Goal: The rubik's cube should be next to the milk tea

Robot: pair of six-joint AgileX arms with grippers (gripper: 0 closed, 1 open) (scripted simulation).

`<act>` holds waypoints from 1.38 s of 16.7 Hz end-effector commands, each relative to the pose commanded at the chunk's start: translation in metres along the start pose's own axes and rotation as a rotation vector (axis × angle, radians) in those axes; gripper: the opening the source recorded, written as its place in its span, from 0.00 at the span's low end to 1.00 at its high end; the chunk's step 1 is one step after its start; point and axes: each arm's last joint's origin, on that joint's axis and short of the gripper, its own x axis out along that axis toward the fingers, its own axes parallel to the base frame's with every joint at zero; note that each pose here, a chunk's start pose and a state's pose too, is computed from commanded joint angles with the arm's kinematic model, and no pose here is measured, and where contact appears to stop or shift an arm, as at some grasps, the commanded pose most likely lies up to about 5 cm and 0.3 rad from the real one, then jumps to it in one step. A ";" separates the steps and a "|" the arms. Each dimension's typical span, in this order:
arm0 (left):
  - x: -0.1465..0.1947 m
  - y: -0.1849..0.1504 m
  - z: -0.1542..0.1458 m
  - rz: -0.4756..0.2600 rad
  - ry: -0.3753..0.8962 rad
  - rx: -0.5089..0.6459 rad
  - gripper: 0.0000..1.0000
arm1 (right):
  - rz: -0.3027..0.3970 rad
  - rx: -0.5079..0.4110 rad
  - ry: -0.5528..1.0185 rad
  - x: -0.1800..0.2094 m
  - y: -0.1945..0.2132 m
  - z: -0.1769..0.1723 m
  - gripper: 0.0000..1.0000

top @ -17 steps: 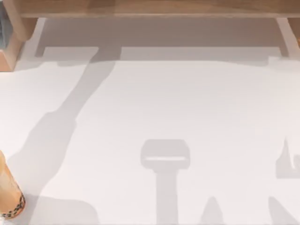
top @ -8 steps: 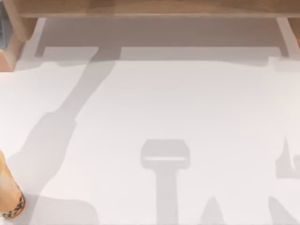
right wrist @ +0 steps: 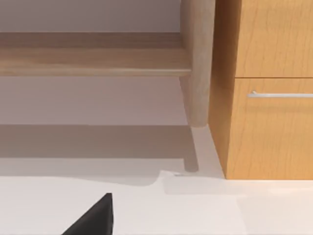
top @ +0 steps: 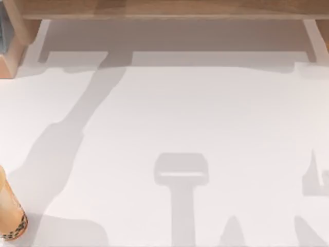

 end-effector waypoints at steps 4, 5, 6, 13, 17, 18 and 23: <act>-0.001 -0.001 0.003 -0.002 -0.001 0.001 0.00 | 0.000 0.000 0.000 0.000 0.000 0.000 1.00; -0.001 -0.001 0.005 -0.002 -0.001 0.001 0.00 | 0.000 0.000 0.000 0.000 0.000 0.000 1.00; -0.001 -0.001 0.008 -0.002 -0.002 0.001 0.00 | 0.000 0.000 0.000 0.000 0.000 0.000 1.00; -0.004 0.004 0.018 0.003 -0.018 -0.001 0.00 | 0.000 0.000 0.000 0.000 0.000 0.000 1.00; -0.024 0.063 0.064 0.096 -0.098 0.019 0.00 | 0.000 0.000 0.000 0.000 0.000 0.000 1.00; -0.032 0.084 0.075 0.133 -0.107 0.037 0.00 | 0.000 0.000 0.000 0.000 0.000 0.000 1.00; -0.073 0.189 0.073 0.315 0.080 0.200 0.00 | 0.000 0.000 0.000 0.000 0.000 0.000 1.00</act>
